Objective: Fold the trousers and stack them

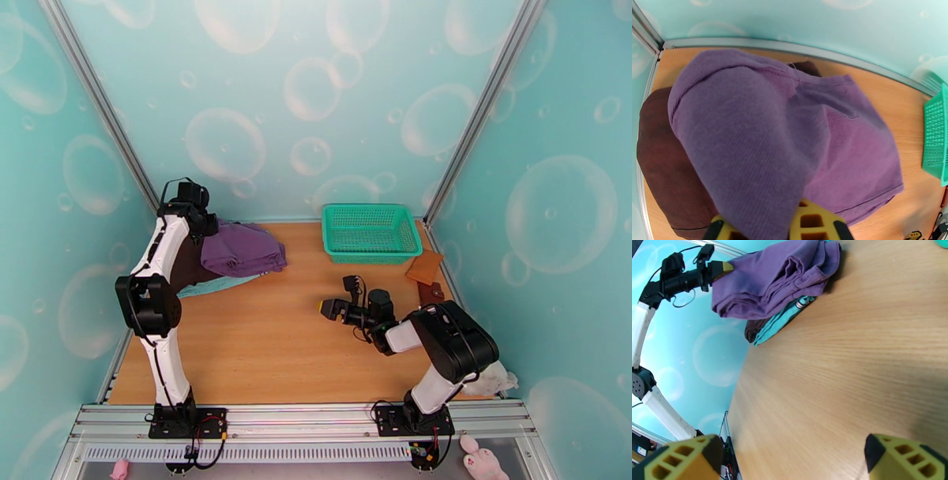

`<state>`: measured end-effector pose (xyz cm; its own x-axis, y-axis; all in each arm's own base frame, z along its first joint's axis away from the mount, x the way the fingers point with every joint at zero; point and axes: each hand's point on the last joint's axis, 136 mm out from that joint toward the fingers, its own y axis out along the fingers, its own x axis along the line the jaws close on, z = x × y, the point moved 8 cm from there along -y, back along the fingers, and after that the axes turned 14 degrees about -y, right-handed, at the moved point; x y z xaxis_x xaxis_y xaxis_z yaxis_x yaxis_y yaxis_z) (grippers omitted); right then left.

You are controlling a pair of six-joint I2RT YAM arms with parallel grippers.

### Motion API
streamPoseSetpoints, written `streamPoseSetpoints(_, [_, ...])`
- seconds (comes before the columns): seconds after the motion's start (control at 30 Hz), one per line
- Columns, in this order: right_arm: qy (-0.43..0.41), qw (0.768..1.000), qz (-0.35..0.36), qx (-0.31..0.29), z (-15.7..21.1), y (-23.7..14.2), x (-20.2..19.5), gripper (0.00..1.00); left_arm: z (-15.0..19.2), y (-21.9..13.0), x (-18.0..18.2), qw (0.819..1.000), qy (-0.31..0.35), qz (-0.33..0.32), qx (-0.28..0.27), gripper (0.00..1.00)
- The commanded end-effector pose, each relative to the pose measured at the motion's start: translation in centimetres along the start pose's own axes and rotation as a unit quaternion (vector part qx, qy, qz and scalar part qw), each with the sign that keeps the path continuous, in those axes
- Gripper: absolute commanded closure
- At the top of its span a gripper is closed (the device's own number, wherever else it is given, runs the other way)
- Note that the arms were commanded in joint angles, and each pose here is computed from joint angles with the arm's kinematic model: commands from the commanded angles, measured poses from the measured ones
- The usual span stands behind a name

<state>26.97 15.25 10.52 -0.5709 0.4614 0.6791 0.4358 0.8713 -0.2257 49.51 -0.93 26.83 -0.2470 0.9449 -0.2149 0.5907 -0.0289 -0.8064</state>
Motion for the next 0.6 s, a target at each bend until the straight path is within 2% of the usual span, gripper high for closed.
streamPoseSetpoints(0.0, [0.007,0.999,-0.045,-0.008,-0.6,0.5,0.6,0.01,-3.6,-2.7,-0.1,0.996,0.012,-0.003,-0.09,1.0])
streamPoseSetpoints(0.27, [0.019,0.996,-0.086,-0.012,-0.4,0.9,0.7,0.01,-4.8,-6.8,1.7,0.988,0.018,-0.068,-0.14,1.0])
streamPoseSetpoints(0.43, [-0.021,0.999,-0.041,-0.025,-1.0,0.6,1.2,0.01,-3.8,-2.5,5.6,0.989,-0.002,-0.095,-0.11,1.0])
streamPoseSetpoints(0.47, [-0.04,0.999,-0.014,-0.021,-1.1,0.5,1.4,0.01,-3.6,-1.6,6.1,0.989,-0.003,-0.099,-0.108,0.89])
streamPoseSetpoints(0.5, [-0.061,0.998,0.016,-0.017,-1.4,0.5,1.5,0.01,-3.5,-0.8,6.4,0.989,-0.003,-0.101,-0.109,0.67])
streamPoseSetpoints(0.53, [-0.095,0.994,0.054,-0.016,-1.7,0.4,1.9,0.01,-3.2,-0.2,6.7,0.988,-0.001,-0.106,-0.111,0.53])
streamPoseSetpoints(0.57, [-0.13,0.987,0.089,-0.016,-2.1,0.1,2.6,0.01,-3.2,-0.1,6.8,0.987,-0.001,-0.112,-0.118,0.49])
